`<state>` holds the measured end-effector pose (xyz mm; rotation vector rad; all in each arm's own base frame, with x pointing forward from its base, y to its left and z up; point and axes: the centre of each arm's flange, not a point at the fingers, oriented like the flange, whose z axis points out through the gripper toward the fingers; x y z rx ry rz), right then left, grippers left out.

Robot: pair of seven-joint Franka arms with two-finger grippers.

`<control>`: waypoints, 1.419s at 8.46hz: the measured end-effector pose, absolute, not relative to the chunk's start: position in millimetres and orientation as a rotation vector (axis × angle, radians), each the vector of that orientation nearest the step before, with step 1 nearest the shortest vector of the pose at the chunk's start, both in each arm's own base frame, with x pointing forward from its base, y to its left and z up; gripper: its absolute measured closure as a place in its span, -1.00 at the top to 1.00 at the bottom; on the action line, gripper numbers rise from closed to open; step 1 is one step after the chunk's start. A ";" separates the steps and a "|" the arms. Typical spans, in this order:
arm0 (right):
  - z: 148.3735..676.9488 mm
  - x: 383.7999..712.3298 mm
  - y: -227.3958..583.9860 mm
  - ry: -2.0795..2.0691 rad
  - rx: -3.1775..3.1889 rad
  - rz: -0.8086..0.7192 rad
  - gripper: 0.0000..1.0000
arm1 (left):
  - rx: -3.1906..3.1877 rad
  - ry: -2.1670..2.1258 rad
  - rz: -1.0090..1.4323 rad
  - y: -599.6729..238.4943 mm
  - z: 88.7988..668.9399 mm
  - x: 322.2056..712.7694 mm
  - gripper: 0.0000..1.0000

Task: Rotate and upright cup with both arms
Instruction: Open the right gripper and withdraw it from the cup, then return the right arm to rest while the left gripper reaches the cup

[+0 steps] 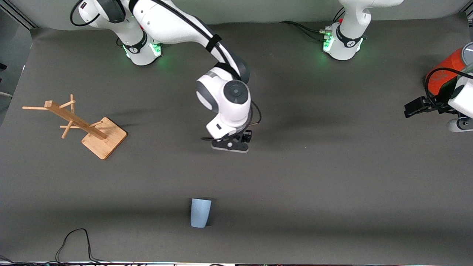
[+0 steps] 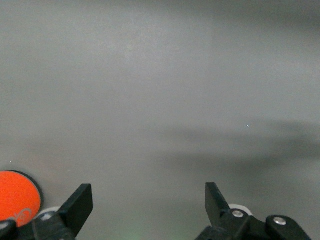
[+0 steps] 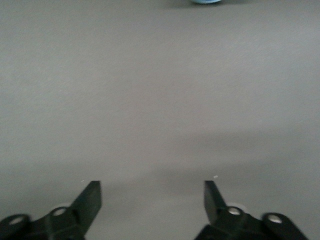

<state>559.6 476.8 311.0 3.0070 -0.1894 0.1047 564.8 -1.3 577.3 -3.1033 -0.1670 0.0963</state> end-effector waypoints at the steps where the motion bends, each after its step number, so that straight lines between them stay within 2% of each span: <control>1: 326.0 572.4 455.0 -0.162 3.009 0.096 1.00 | -3.103 -0.167 0.098 -1.2 577.0 564.8 1.00; 6: 392.1 596.1 288.3 -0.046 3.050 -0.022 1.00 | -3.103 -0.184 0.108 2.4 573.3 566.2 1.00; 8: 421.9 592.5 224.1 -0.081 3.073 -0.070 1.00 | -3.127 -0.316 0.105 -3.2 566.0 571.5 1.00; 12: 439.0 578.1 129.0 -0.178 3.073 -0.098 1.00 | -3.211 -1.221 0.077 -32.4 526.4 618.4 1.00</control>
